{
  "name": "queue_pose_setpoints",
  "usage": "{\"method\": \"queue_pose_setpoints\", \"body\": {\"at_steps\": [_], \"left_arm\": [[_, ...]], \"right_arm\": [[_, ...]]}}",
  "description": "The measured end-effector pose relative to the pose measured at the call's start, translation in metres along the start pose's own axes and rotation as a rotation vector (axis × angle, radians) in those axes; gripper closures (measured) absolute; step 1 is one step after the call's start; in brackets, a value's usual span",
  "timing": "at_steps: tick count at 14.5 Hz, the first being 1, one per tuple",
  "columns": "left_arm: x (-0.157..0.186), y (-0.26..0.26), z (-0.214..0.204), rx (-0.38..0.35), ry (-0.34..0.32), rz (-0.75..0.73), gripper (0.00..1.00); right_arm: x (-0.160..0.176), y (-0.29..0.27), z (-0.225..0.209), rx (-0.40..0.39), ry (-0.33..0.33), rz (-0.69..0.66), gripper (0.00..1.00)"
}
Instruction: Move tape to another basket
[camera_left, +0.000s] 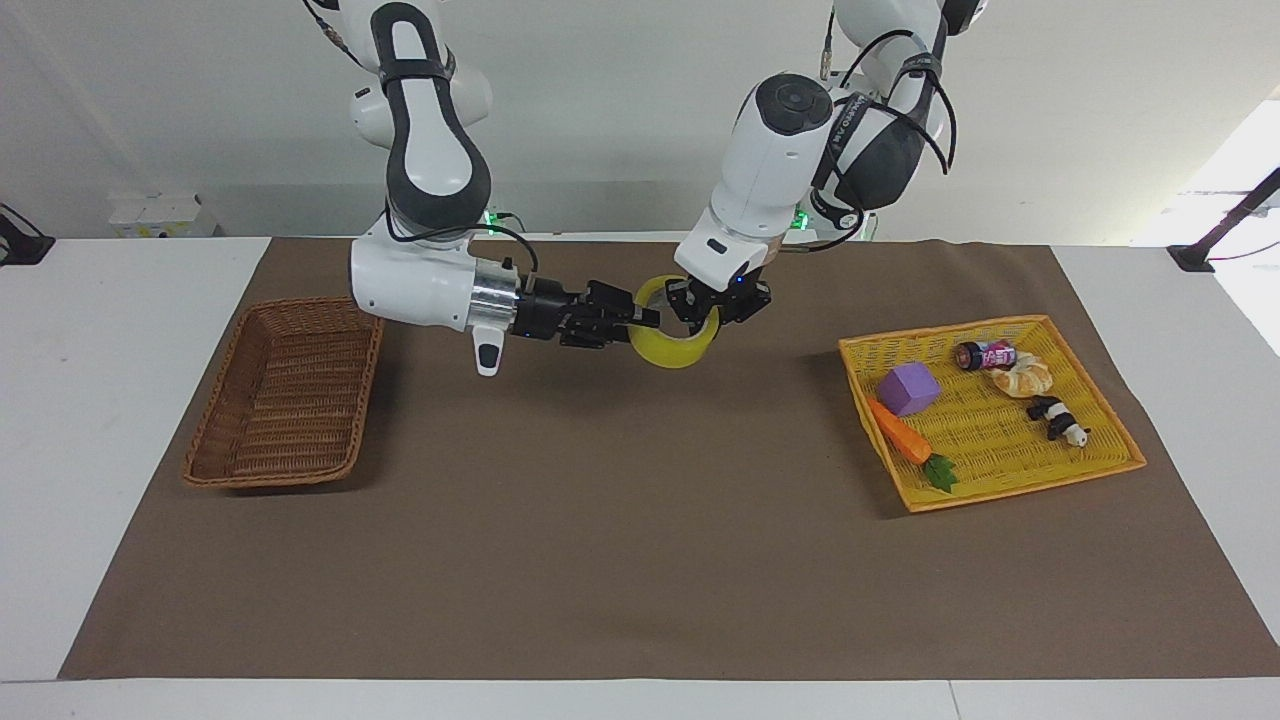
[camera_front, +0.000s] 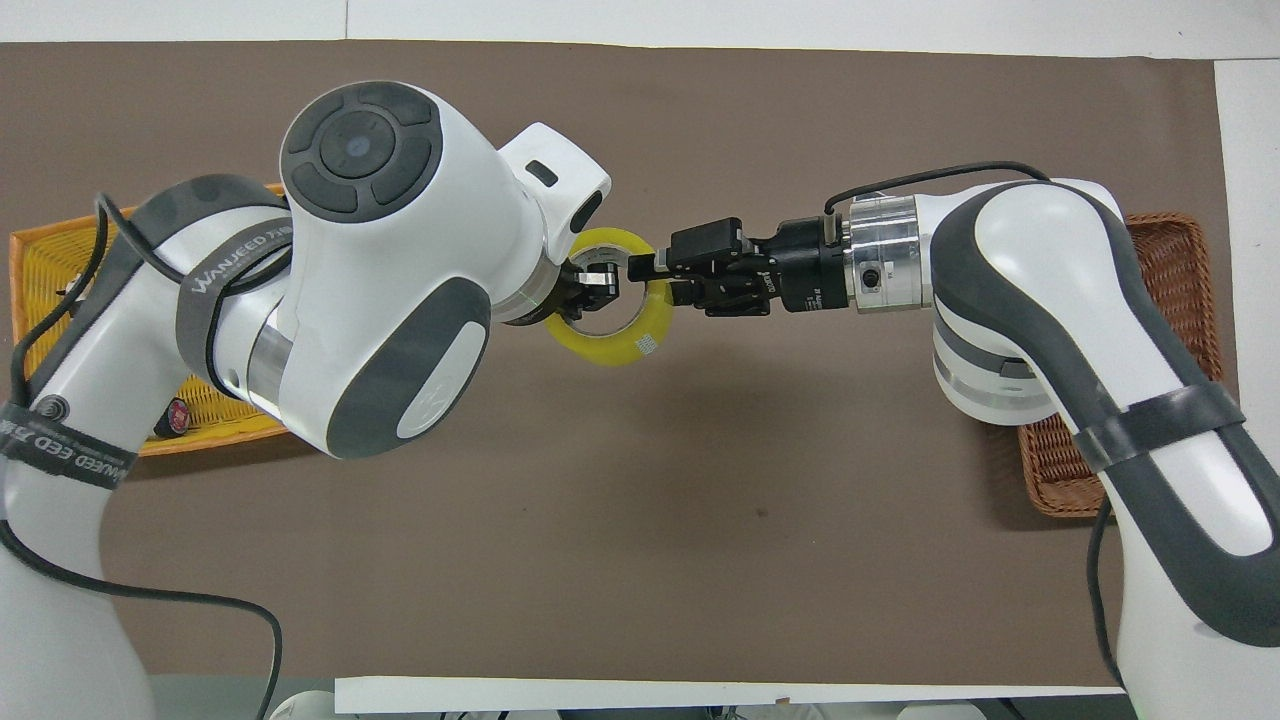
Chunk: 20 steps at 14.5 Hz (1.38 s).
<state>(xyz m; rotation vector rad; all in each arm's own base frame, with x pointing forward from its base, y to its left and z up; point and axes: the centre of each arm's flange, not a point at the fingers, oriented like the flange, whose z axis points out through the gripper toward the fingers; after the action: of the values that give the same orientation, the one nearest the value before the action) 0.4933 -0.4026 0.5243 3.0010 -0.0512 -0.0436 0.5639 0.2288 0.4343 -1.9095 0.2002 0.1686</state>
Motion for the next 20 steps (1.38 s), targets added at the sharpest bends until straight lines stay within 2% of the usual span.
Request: {"method": "queue_pose_setpoints", "body": {"at_steps": [1,2,5,8,9,11,15,17,20], "left_arm": [[0.0,0.0,0.0,0.0,-0.001,-0.009,0.78],[-0.002,0.002,-0.001,0.0,0.0,-0.034,0.7],[-0.005,0.006,-0.012,0.013,0.037,-0.081,0.4],[-0.004,-0.006,-0.047,0.008,0.069,-0.104,0.06],[-0.001,-0.017,-0.06,0.011,0.081,-0.125,0.02],[0.015,-0.062,-0.081,0.032,0.085,-0.196,0.01],[0.064,-0.207,-0.103,0.079,0.042,-0.273,0.01],[0.078,-0.273,-0.108,0.084,0.032,-0.286,0.01],[0.085,-0.336,-0.112,0.084,0.036,-0.359,0.0]], "right_arm": [[0.0,0.0,0.0,0.0,0.0,0.0,0.44],[0.0,0.0,0.0,0.0,0.0,0.001,0.44],[0.001,0.002,-0.003,-0.005,-0.002,0.002,0.44],[0.004,0.009,-0.02,-0.07,-0.026,-0.023,0.44],[0.009,0.014,-0.036,-0.096,-0.031,-0.028,0.44],[0.021,0.03,-0.093,-0.144,-0.024,-0.043,0.45],[0.028,0.088,-0.246,-0.257,0.033,-0.096,0.46],[0.013,0.12,-0.324,-0.327,0.042,-0.125,0.46],[-0.019,0.165,-0.409,-0.36,0.044,-0.157,0.46]]}}
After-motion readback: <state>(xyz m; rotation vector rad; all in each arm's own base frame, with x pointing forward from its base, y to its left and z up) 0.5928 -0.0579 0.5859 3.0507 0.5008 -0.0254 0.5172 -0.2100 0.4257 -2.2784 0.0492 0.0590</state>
